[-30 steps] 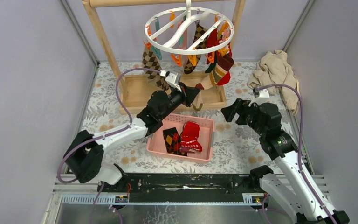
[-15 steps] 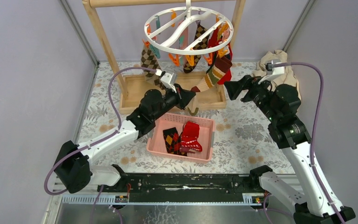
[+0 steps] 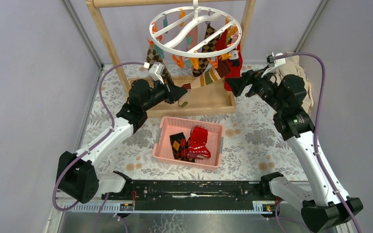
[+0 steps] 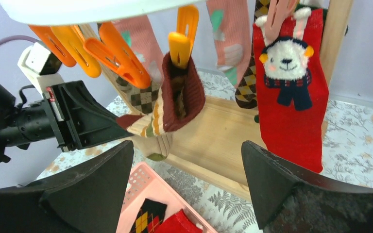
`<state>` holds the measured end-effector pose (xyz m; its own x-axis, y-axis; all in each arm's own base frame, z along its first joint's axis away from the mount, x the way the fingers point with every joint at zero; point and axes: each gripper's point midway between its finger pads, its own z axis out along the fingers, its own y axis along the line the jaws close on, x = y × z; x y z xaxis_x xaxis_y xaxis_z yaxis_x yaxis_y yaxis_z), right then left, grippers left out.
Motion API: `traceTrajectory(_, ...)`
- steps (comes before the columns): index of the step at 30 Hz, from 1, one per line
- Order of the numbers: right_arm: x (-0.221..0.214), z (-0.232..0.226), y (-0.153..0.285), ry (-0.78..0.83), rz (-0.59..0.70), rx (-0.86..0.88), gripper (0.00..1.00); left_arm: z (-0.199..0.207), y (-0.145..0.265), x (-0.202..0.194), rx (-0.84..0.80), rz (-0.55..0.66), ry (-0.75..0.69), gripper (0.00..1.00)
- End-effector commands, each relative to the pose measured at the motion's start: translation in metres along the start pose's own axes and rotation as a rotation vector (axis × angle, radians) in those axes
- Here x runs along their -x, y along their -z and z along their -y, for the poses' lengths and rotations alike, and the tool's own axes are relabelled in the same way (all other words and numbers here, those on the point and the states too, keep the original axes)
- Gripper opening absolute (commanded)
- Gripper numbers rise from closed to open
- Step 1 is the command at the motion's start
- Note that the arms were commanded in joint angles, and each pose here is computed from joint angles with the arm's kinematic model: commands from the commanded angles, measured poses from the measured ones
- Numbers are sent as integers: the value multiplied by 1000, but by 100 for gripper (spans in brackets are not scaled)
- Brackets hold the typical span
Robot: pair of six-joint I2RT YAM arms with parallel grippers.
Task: Remove the socks clipped to the hanger
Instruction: Remove the sock from the hanger.
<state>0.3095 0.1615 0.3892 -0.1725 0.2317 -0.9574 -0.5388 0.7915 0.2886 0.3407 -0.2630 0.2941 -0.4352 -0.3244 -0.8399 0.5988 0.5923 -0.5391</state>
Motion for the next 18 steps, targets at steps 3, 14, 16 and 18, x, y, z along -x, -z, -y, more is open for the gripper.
traceTrajectory(3,45,-21,1,1,126,149,88,10,7,-13,-98,-87,58,9)
traceTrajectory(14,-53,26,3,-162,-58,-44,90,32,16,-15,-155,-87,151,12)
traceTrajectory(16,-77,31,5,-200,-99,-53,90,41,16,-21,-162,-91,164,13)
traceTrajectory(18,-93,26,5,-243,-125,-16,89,54,14,-29,-179,-97,175,14)
